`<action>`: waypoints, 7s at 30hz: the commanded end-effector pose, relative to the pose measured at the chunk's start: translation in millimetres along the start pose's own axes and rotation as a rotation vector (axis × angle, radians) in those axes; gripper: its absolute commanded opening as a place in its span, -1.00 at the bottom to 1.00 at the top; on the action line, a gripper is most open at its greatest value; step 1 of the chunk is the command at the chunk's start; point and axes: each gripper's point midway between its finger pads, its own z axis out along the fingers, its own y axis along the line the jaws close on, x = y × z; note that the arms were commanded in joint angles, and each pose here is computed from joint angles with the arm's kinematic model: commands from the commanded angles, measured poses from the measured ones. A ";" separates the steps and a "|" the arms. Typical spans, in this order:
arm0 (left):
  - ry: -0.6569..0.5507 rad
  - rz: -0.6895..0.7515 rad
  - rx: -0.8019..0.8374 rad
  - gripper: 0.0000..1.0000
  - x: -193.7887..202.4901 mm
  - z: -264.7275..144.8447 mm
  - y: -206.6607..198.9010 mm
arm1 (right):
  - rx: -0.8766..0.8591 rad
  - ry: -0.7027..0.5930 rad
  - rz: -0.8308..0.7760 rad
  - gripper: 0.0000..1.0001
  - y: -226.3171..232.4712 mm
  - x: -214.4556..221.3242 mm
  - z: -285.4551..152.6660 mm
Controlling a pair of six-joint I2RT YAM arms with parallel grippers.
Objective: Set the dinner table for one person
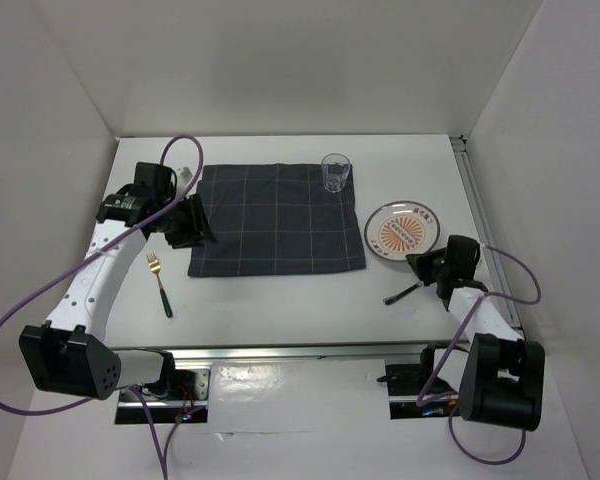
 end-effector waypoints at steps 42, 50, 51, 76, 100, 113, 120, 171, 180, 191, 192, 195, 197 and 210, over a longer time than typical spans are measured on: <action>-0.128 -0.048 -0.082 0.04 -32.1 -24.9 0.2 | -0.399 0.805 -0.501 -1.00 213.2 237.6 74.4; -0.131 -0.048 -0.090 0.04 -32.7 -25.0 1.7 | -0.320 0.797 -0.488 -1.00 189.3 237.4 84.4; -0.131 -0.048 -0.090 0.04 -32.7 -24.9 1.7 | -0.319 0.797 -0.488 -1.00 189.2 237.4 84.5; -0.127 -0.051 -0.102 0.04 -26.7 -26.4 5.4 | -0.174 0.769 -0.481 0.44 152.5 233.9 101.1; 0.080 -0.497 -0.531 0.66 52.9 16.1 144.2 | -0.238 0.473 -0.796 0.99 159.2 152.9 -67.3; 0.143 -0.754 -0.552 0.50 82.8 50.5 175.4 | -0.261 0.514 -0.836 0.99 150.3 154.6 -75.1; 0.300 -0.738 -0.555 0.43 98.1 77.1 183.2 | -0.259 0.507 -0.840 0.99 156.1 152.1 -69.3; 0.262 0.085 -0.454 -1.00 -38.1 163.3 57.8 | -0.048 0.313 -0.792 0.99 137.2 85.2 -88.0; 0.292 0.068 -0.510 -1.00 -35.0 190.8 67.7 | 0.256 0.261 -0.671 0.99 71.1 71.5 -73.1; 0.313 0.066 -0.557 -0.41 -35.2 188.2 73.4 | 0.515 0.157 -0.415 0.87 -9.1 61.1 -91.7; 0.300 0.066 -0.552 -0.31 -39.7 183.2 69.9 | 0.542 0.168 -0.384 0.87 -19.1 64.4 -95.2; 0.260 0.072 -0.510 -0.11 -52.5 160.5 54.1 | 0.609 0.156 -0.305 0.87 -36.8 66.1 -105.6; 0.234 0.070 -0.485 -0.11 -59.3 146.8 44.9 | 0.634 0.126 -0.281 0.87 -43.6 62.2 -109.6; 0.073 0.044 -0.235 -0.11 -74.1 46.5 -28.9 | 0.621 0.066 -0.296 0.62 -35.4 51.1 -57.1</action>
